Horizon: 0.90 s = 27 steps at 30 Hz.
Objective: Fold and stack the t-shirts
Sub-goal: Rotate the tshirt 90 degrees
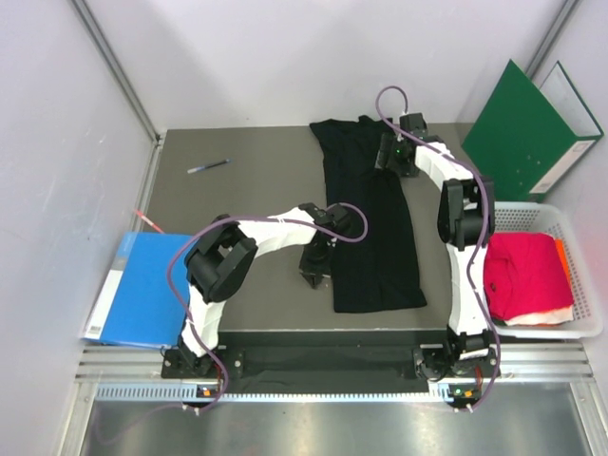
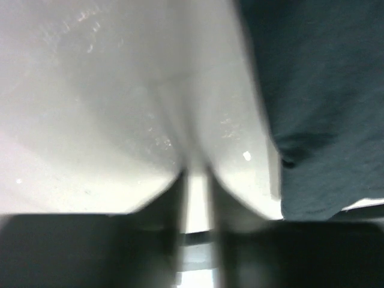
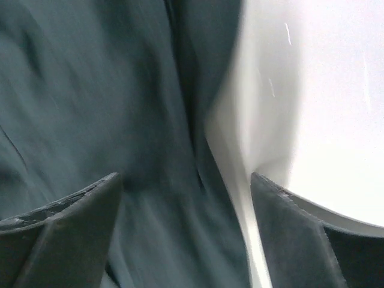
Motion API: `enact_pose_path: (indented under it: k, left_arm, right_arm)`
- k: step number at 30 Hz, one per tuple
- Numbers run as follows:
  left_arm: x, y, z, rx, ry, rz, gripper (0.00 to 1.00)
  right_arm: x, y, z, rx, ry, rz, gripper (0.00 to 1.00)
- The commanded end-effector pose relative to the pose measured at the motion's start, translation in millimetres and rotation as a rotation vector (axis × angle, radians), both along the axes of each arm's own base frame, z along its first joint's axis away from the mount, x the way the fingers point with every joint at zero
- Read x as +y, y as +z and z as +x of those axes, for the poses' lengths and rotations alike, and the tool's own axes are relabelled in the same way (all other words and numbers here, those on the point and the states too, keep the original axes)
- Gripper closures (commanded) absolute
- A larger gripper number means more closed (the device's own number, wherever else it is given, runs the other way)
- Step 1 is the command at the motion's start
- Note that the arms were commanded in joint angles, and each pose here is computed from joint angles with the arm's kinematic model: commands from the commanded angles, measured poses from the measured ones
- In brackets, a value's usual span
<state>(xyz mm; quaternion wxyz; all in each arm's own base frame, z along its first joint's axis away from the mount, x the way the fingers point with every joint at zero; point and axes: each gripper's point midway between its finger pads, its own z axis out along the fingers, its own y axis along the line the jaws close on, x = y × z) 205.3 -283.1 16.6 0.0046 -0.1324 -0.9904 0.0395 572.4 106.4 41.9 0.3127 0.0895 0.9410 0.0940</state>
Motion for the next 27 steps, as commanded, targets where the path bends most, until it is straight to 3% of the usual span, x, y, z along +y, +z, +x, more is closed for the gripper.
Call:
enact_pose_path:
  k: [1, 4, 12, 18, 23, 24, 25, 27]
  left_arm:
    - [7.5, 7.7, -3.4, -0.027, 0.046, -0.038, 0.44]
    - [3.6, 2.6, -9.5, 0.015, 0.056, -0.112, 0.2]
    - [-26.5, 5.1, -10.4, 0.041, 0.04, -0.322, 0.17]
    - [-52.2, 9.2, -6.6, 0.068, 0.044, -0.428, 0.26]
    - [-58.0, -3.4, -7.6, 0.112, 0.037, -0.422, 0.3]
    - [-58.2, -9.7, -8.6, 0.13, 0.039, -0.41, 0.35]
    - [-58.7, -12.5, -9.0, 0.138, 0.038, -0.409, 0.48]
    - [-58.1, -22.7, -9.6, 0.156, 0.048, -0.387, 0.64]
  right_arm:
    - [-21.3, 47.6, -36.0, 0.02, -0.027, -0.056, 0.08]
    - [-30.1, 80.0, -45.6, -0.028, -0.048, -0.042, 0.04]
    - [-50.3, 138.2, -62.8, -0.125, -0.094, 0.047, 0.03]
    - [-53.8, 151.0, -76.4, -0.125, -0.092, 0.084, 0.03]
    - [-60.0, 124.3, -109.9, -0.027, -0.097, 0.116, 0.02]
    - [-61.8, 121.6, -115.2, -0.019, -0.103, 0.118, 0.02]
    - [-60.4, 114.2, -126.2, 0.005, -0.099, 0.124, 0.02]
    - [-58.9, 108.9, -136.6, 0.022, -0.093, 0.129, 0.02]
